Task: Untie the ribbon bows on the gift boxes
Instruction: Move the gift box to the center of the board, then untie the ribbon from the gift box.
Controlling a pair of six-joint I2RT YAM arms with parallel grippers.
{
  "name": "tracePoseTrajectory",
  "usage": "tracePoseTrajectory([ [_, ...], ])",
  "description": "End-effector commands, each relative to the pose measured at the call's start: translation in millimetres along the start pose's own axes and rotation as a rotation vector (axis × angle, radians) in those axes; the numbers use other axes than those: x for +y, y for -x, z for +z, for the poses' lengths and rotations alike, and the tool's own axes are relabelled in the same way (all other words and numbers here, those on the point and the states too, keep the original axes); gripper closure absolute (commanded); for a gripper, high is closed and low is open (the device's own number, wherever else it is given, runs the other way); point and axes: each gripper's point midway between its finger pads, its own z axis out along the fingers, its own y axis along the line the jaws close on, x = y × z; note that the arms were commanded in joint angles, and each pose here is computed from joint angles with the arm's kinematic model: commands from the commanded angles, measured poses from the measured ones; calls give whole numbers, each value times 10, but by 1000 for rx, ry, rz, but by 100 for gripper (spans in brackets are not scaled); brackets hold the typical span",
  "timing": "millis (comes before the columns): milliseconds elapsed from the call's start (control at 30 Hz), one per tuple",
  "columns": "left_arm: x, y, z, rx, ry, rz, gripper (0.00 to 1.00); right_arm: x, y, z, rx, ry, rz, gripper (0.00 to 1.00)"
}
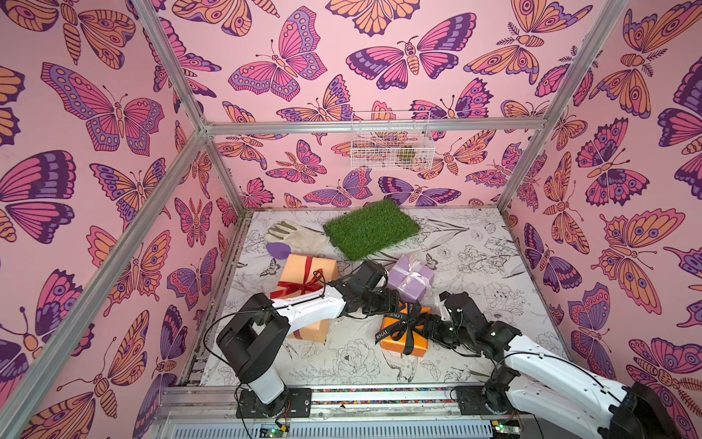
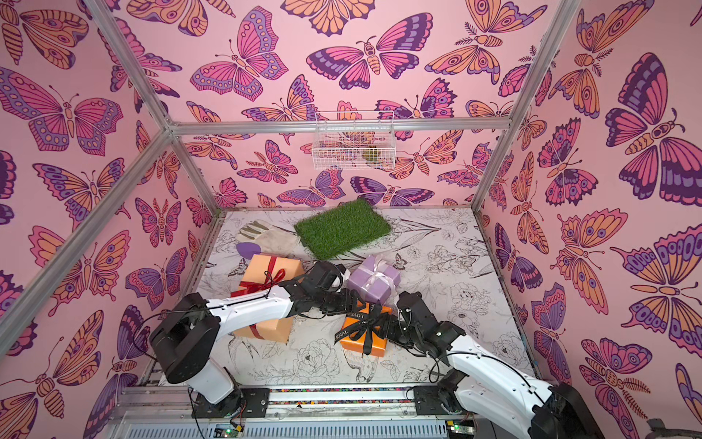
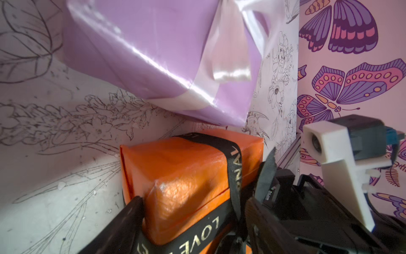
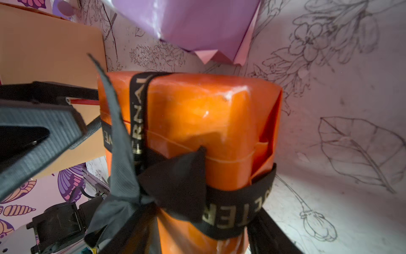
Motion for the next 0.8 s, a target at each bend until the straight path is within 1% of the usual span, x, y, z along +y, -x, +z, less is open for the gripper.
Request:
tracePoseTrajectory([
  [0,-219,142,36,-19,-63,52,25,68,204,-95,-55,-66,-74,27],
  [67,-211,268,26,-43,-61,53,23,-44,218,-170,-50,-150,-95,21],
  [133,-163,397,-27,-70,-56,41,22,-91,210,-241,-37,-185,-113,18],
  [233,-32,587,-232,-124,-46,13,20,-143,216,-367,-35,-223,-128,17],
  [333,97,661,-506,-174,26,47,19,-184,273,-513,-52,-268,-144,17],
  [433,174,561,-720,-169,95,87,19,-168,378,-613,-77,-278,-158,17],
  [533,245,357,-803,-136,100,72,19,-36,540,-644,-109,-223,-159,18],
  [633,315,147,-781,-99,96,43,21,139,725,-633,-140,-165,-174,23],
  [767,370,-65,-648,-53,126,31,21,386,900,-536,-154,-89,-219,33],
])
